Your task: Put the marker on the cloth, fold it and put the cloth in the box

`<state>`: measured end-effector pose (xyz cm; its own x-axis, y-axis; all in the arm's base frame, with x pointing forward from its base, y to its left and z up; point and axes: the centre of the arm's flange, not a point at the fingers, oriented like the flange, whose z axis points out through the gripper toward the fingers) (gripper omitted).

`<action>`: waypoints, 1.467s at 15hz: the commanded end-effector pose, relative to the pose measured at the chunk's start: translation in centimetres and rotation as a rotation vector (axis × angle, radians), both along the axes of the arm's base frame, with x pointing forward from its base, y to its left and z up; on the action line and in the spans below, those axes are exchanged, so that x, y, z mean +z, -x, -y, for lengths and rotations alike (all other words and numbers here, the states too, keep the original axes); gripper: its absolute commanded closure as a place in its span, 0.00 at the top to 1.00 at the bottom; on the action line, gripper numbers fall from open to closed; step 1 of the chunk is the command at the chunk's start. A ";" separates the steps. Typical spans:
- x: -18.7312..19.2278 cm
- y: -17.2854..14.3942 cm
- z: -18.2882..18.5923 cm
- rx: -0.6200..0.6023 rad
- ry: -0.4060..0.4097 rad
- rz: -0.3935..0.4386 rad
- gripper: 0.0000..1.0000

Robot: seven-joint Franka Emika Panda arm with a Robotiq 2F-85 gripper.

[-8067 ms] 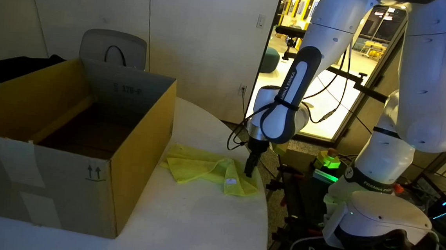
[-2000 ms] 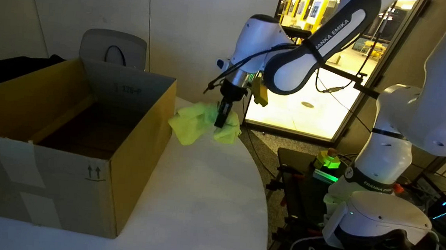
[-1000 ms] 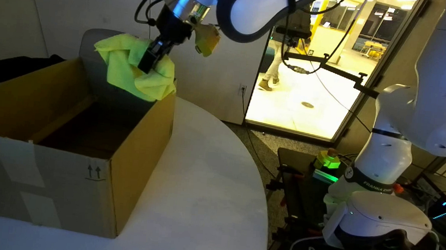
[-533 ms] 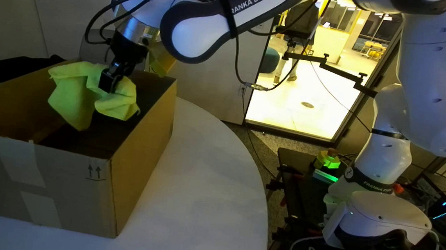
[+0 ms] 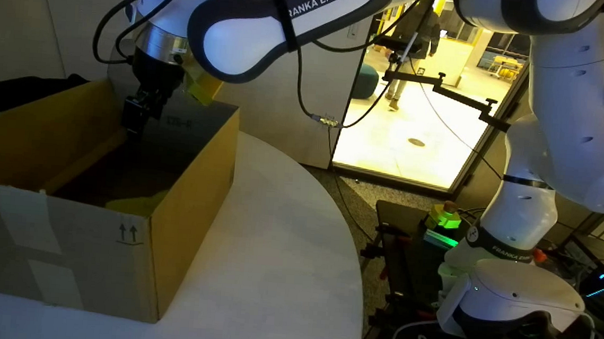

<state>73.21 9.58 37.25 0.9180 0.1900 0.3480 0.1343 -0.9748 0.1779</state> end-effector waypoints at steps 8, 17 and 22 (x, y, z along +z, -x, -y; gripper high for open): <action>7.9 14.2 4.1 -0.065 -0.094 -0.135 1.00; 6.3 30.1 4.6 -0.155 -0.175 -0.243 1.00; 5.9 39.3 4.4 -0.165 -0.221 -0.254 1.00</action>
